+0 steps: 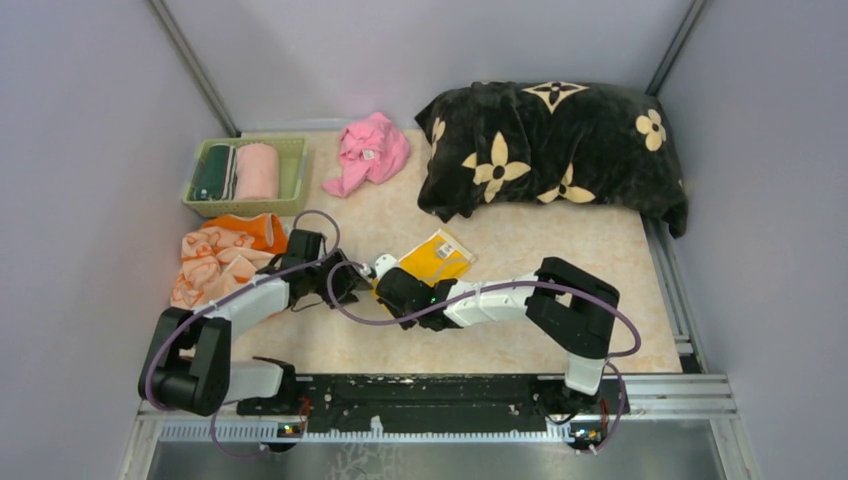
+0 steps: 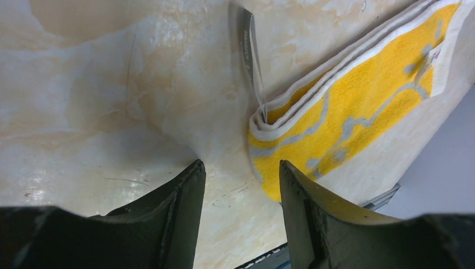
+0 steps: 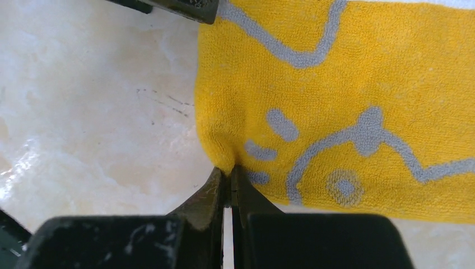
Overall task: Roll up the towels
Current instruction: Roll the towel at the center of the board.
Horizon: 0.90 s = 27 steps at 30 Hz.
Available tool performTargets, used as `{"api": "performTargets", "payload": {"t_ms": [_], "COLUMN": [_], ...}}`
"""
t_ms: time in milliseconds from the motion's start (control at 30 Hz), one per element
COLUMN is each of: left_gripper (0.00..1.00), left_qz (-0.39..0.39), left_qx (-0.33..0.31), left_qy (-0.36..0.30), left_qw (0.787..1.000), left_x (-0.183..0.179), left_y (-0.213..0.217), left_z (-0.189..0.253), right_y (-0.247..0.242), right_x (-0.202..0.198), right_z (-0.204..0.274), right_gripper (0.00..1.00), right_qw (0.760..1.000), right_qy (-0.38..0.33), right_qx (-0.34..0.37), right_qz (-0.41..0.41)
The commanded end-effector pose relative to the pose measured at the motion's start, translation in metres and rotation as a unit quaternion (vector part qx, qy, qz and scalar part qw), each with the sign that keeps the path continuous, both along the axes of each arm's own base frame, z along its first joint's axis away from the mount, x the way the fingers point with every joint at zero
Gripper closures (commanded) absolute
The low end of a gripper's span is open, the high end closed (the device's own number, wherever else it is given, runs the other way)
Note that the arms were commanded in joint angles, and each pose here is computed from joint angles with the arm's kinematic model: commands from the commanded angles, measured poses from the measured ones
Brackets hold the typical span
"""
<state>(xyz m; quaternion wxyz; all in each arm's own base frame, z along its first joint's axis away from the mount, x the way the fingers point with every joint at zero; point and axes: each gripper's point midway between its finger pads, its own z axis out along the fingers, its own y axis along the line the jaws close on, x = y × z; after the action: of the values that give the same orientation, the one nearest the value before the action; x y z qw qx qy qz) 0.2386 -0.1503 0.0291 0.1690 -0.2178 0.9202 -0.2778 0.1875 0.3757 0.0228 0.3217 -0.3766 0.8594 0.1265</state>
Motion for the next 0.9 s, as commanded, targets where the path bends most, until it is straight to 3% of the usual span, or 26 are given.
{"api": "performTargets", "payload": {"t_ms": [0,333,600,767,867], "left_gripper": [0.42,0.45,0.51,0.58,0.69], "left_qz": [0.012,0.059,0.06,0.069,0.086], "left_qx": [-0.036,-0.053,-0.062,-0.045,-0.019], "left_qy": [0.012,0.039,0.036,0.044,0.043], "left_qw": [0.999,0.996,0.996,0.996,0.995], "left_x": [-0.007,-0.022,-0.01,-0.006,-0.003], "left_y": [-0.007,-0.009,-0.024,-0.026,-0.017], "left_z": [0.004,-0.004,-0.003,-0.013,-0.02], "right_y": [0.013,0.014,0.01,0.011,0.013], "right_x": [-0.021,-0.015,-0.018,-0.019,-0.022], "right_z": [0.005,0.017,0.011,0.015,0.018], "right_gripper": [1.0,1.0,1.0,1.0,1.0], "right_qw": [0.995,0.975,0.973,0.971,0.969], "right_qy": [0.068,0.104,0.113,0.114,0.12], "right_qx": [0.075,0.174,0.178,0.19,0.2], "right_qz": [-0.02,-0.092,-0.09,-0.09,-0.084]}}
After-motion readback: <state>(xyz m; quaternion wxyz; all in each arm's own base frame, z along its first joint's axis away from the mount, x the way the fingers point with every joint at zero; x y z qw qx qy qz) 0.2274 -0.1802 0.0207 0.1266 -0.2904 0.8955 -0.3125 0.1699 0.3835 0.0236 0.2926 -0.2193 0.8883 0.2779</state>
